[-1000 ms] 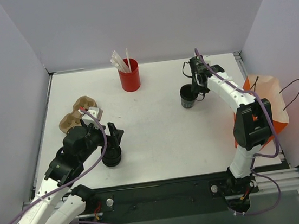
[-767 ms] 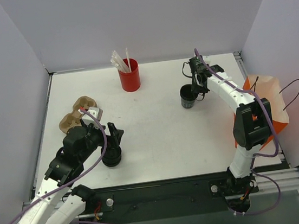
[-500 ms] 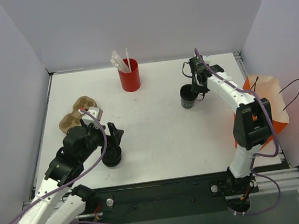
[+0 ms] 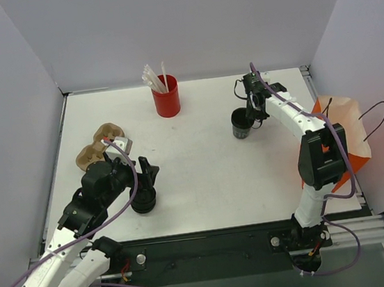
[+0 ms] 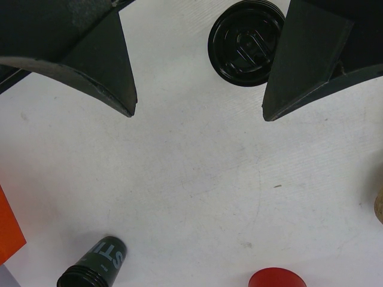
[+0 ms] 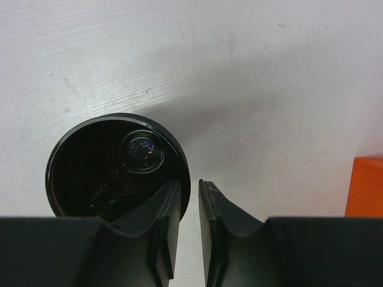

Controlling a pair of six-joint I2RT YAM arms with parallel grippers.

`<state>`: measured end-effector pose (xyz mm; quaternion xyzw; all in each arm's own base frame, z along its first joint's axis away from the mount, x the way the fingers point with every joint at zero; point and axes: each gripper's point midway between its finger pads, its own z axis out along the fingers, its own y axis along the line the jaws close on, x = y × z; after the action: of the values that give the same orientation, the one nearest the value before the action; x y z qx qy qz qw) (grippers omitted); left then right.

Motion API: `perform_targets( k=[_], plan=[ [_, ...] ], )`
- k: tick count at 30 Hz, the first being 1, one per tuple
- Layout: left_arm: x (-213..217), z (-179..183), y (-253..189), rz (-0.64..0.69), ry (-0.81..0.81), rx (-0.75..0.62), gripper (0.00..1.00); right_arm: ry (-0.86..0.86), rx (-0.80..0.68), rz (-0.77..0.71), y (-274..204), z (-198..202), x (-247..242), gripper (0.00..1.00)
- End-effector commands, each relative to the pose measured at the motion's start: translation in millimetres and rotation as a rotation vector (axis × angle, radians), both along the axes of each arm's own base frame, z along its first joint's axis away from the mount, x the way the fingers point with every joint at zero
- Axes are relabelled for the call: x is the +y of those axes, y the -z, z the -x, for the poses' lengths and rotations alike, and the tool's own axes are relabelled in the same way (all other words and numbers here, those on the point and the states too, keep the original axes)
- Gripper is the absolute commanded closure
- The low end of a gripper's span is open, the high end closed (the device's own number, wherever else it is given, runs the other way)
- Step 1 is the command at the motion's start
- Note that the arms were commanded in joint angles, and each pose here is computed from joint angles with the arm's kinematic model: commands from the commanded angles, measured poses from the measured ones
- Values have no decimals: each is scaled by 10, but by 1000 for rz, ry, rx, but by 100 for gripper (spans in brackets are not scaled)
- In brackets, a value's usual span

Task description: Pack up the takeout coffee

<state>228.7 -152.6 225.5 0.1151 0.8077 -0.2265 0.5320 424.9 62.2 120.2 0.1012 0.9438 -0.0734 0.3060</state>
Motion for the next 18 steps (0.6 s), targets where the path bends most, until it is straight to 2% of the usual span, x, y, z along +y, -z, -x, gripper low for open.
perform_targets(
  k=[1, 10, 18],
  plan=[
    [-37, -39, -140, 17, 10, -53, 4, 17, -3, -10, -33, -54, -17, 79],
    [-37, -39, -140, 17, 10, -53, 4, 10, 2, -2, -25, -39, -35, 86],
    [-37, -41, -136, 14, 11, -53, 4, 8, -18, -4, -112, -60, -39, 82]
  ],
)
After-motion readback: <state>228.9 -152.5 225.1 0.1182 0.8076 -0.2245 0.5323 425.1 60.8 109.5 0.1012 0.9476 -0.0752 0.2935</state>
